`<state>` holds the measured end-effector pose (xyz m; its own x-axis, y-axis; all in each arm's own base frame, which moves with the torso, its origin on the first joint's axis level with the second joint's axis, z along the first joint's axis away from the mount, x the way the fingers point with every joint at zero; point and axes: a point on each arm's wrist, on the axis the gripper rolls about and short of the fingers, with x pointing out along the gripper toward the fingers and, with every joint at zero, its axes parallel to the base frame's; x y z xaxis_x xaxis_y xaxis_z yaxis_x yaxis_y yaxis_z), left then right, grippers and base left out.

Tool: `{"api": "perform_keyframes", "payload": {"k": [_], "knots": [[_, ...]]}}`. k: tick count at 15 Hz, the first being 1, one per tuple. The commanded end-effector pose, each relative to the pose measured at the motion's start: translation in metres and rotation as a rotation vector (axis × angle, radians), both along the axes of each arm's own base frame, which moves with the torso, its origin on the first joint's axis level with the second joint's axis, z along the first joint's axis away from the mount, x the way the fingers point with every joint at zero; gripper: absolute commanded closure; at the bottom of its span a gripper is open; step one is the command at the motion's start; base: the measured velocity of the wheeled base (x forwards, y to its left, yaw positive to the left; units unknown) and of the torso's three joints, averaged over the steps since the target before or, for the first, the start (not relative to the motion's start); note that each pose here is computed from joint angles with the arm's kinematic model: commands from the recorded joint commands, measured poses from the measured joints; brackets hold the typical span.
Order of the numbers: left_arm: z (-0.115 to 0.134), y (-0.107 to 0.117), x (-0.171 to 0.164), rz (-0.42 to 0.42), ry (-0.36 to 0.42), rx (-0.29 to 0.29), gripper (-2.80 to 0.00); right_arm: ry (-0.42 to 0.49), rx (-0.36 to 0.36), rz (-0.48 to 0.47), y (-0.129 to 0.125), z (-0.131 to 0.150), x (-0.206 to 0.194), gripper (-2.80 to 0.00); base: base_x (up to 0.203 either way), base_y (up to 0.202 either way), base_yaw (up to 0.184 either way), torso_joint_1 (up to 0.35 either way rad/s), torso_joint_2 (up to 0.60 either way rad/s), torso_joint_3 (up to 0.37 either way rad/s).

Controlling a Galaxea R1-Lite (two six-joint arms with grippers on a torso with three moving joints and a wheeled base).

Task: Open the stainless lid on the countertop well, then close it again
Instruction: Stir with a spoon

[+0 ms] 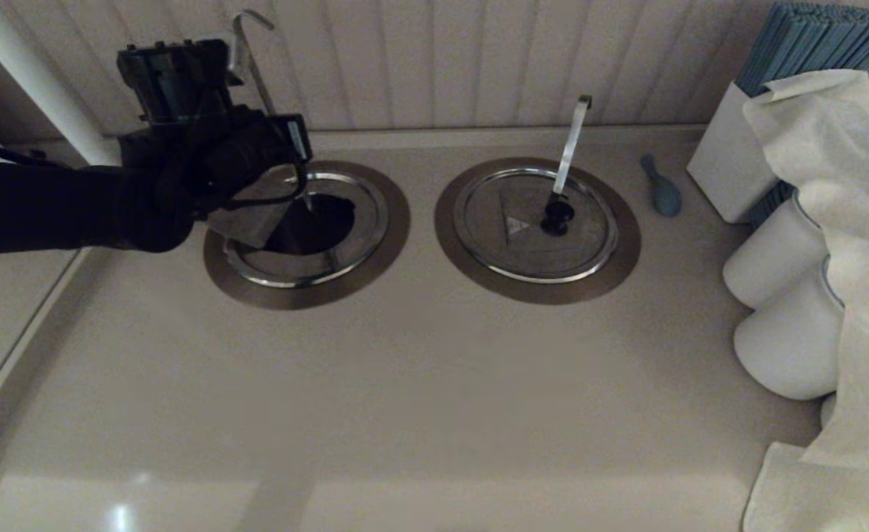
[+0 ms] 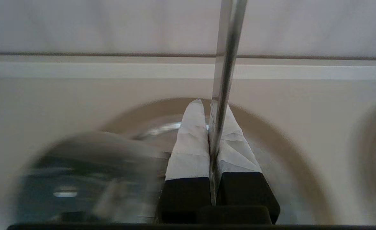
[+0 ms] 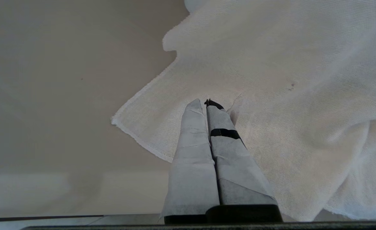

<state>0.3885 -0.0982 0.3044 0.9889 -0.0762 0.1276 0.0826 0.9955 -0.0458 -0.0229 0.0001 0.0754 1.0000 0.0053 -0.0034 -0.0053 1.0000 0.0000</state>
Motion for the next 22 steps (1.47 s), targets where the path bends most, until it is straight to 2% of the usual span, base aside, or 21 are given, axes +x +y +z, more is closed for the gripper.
{"api": "perform_keyframes", "payload": {"k": [1,2,3,6,9,12,14,16,19,22], "knots": [[-0.002,0.006,0.003,0.026,-0.001,0.033,0.00,0.001,0.000,0.001,0.000,0.000,0.000,0.00,0.000,0.000,0.000,0.000,0.00,0.000],[-0.003,0.011,0.005,0.050,0.000,0.066,0.00,0.001,0.000,0.001,0.000,0.000,0.000,0.00,0.000,0.000,0.000,0.000,0.00,0.000],[-0.004,0.014,0.007,0.060,0.002,0.075,0.00,0.000,0.000,0.001,0.000,0.000,0.000,0.00,0.000,0.000,0.000,0.000,0.00,0.000],[-0.007,0.012,0.016,0.075,-0.006,0.068,0.00,0.002,0.000,0.000,0.000,0.000,0.000,0.00,0.000,0.000,0.000,0.000,0.00,0.000],[-0.010,0.007,0.025,0.081,-0.048,0.036,0.00,0.001,0.000,0.001,0.000,0.000,0.000,0.00,0.000,0.000,0.000,0.000,0.00,0.000],[-0.006,-0.013,0.017,0.023,-0.054,-0.017,0.00,0.000,0.000,0.001,0.000,0.000,0.000,0.00,0.000,0.000,0.000,0.000,0.00,0.000],[-0.001,-0.019,0.010,-0.001,-0.058,-0.043,0.00,0.001,0.000,0.001,0.000,0.000,0.000,0.00,0.000,0.000,0.000,0.000,0.00,0.000],[0.000,-0.017,0.003,-0.007,-0.034,-0.035,0.00,0.000,0.000,0.001,0.000,0.000,0.000,0.00,0.000,0.000,0.000,0.000,0.00,0.000],[0.002,-0.005,-0.014,-0.048,0.061,-0.001,0.00,0.000,0.000,0.001,0.000,0.000,0.000,0.00,0.000,0.000,0.000,0.000,0.00,0.000],[-0.001,0.015,-0.011,-0.005,0.123,0.026,0.00,0.000,0.000,0.001,0.000,0.000,0.000,0.00,0.000,0.000,0.000,0.000,0.00,0.000]]}}
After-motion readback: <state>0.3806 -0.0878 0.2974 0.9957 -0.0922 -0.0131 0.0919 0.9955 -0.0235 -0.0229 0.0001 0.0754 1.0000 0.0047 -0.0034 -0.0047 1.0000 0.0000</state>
